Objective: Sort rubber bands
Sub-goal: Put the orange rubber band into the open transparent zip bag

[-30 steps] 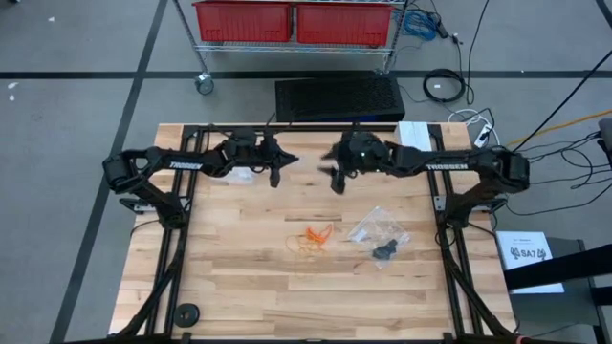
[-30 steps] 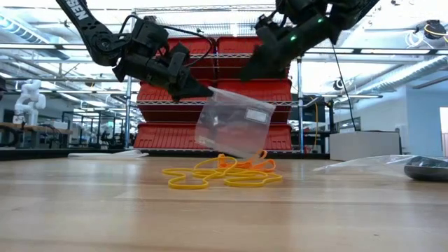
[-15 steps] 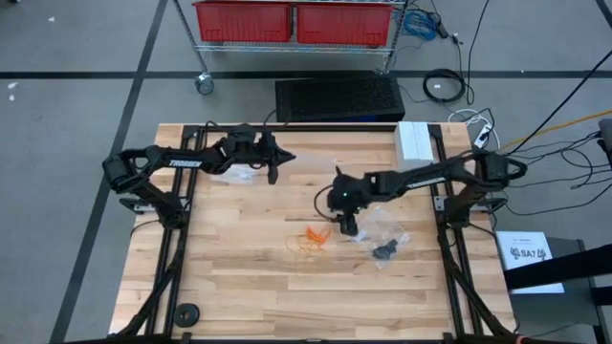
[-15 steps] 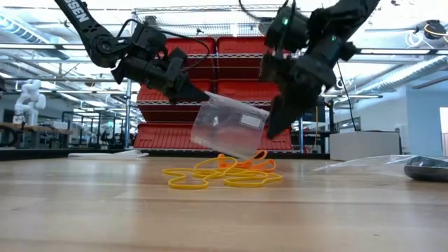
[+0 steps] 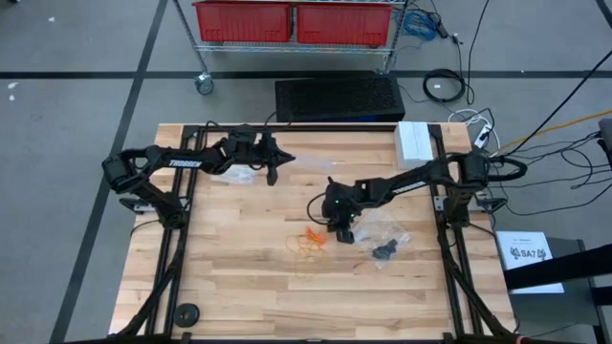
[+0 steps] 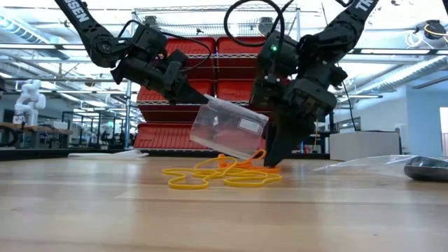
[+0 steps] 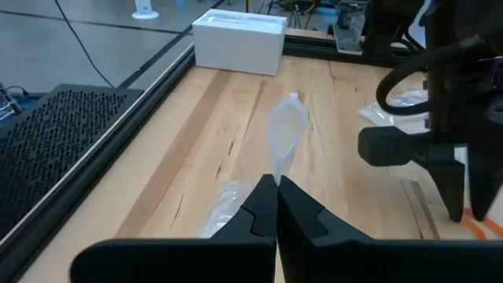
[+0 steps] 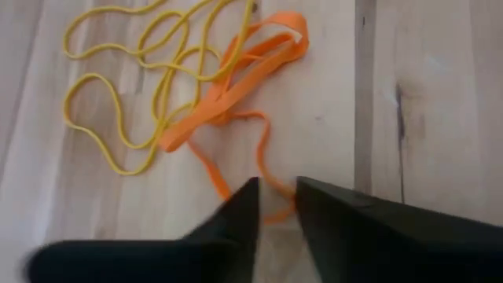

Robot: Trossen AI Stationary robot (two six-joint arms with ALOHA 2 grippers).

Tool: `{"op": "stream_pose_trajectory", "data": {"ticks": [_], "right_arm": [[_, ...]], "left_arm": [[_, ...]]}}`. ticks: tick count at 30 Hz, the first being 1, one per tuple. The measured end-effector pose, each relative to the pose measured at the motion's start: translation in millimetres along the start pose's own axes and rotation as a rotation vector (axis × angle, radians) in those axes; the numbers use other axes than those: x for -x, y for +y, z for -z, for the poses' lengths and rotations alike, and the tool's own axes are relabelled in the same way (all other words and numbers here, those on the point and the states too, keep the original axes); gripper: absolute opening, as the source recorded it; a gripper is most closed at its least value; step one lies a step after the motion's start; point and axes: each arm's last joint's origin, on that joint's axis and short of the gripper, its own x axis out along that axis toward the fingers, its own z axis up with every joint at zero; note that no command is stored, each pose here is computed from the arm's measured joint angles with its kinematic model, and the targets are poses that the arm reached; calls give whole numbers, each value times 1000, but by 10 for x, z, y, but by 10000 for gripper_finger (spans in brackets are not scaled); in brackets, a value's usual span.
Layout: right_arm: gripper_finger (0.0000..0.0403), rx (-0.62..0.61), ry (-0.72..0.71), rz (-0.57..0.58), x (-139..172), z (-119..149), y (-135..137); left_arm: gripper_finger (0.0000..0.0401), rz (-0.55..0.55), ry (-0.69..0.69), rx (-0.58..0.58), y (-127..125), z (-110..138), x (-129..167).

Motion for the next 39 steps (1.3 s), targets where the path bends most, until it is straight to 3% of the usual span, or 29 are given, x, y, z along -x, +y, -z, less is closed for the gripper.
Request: {"op": "stream_pose_trajectory", "data": {"ticks": [3, 6, 12, 18, 23, 27, 39], "right_arm": [[12, 4, 6, 8, 3, 4, -5], [9, -9, 13, 22, 85, -12, -1], [1, 18, -78, 182, 499, -184, 39], [1, 74, -275, 477, 1046, -449, 104], [0, 128, -369, 731, 1330, -666, 141], [0, 177, -361, 868, 1382, -750, 118], [0, 171, -351, 1018, 1303, -808, -120]], "left_arm": [[0, 0, 0, -17, 1, 0, 0], [0, -1, -2, -28, 2, -2, 0], [0, -1, -4, -46, 2, -3, 0], [0, -1, -3, -46, 2, -3, 0], [0, -1, -5, -46, 2, -3, -1], [0, -1, -7, -46, 3, -5, -1], [0, 17, -26, -11, -52, -31, -23]]}}
